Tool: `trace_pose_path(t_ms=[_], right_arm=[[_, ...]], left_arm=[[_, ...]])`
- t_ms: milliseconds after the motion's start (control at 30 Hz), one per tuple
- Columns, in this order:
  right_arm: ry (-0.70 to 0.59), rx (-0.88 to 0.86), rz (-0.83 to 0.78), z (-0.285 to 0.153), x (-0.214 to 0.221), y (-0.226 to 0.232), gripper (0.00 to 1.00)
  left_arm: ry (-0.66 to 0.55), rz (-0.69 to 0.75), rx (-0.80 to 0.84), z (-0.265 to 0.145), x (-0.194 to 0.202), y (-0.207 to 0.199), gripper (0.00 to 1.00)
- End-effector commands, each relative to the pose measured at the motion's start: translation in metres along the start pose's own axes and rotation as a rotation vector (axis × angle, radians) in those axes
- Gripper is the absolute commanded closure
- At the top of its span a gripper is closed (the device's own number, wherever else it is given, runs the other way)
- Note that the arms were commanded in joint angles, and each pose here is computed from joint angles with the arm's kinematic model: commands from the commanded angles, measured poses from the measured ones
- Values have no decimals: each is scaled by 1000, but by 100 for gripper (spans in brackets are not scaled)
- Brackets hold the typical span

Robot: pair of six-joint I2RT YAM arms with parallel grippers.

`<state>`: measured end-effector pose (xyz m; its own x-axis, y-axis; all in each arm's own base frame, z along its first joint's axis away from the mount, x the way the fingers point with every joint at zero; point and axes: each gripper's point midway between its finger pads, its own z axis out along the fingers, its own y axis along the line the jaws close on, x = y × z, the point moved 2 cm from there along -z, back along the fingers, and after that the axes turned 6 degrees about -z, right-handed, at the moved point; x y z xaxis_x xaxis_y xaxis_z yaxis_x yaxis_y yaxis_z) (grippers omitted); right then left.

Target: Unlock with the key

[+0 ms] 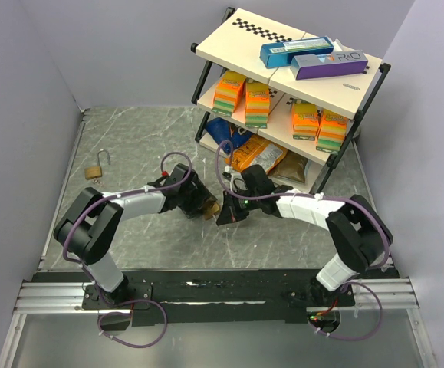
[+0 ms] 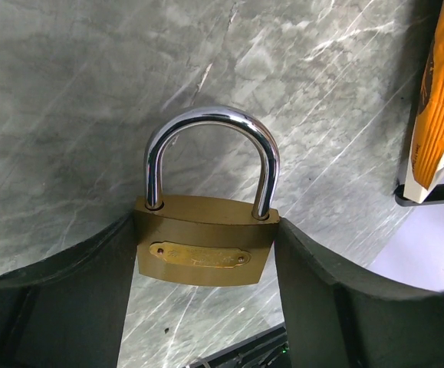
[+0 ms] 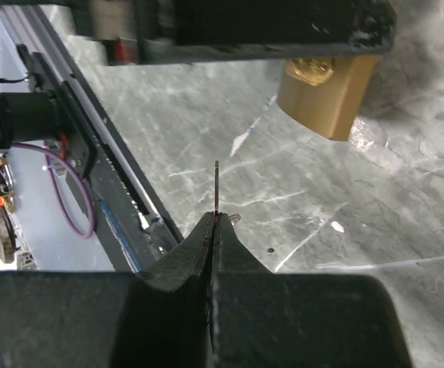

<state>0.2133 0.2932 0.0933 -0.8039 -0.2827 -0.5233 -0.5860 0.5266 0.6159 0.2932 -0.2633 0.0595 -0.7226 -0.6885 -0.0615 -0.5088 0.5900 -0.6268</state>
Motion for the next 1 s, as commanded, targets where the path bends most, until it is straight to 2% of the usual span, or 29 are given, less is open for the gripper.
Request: trace_pose_path(t_ms=[0, 333, 967], right_arm=[[-6, -6, -22, 6, 0, -3, 100], [36, 1, -14, 27, 5, -23, 100], [10, 5, 15, 27, 2, -42, 100]], left_arm=[[0, -29, 152, -18, 0, -39, 99], [29, -24, 142, -16, 7, -34, 99], [44, 12, 150, -16, 16, -27, 99]])
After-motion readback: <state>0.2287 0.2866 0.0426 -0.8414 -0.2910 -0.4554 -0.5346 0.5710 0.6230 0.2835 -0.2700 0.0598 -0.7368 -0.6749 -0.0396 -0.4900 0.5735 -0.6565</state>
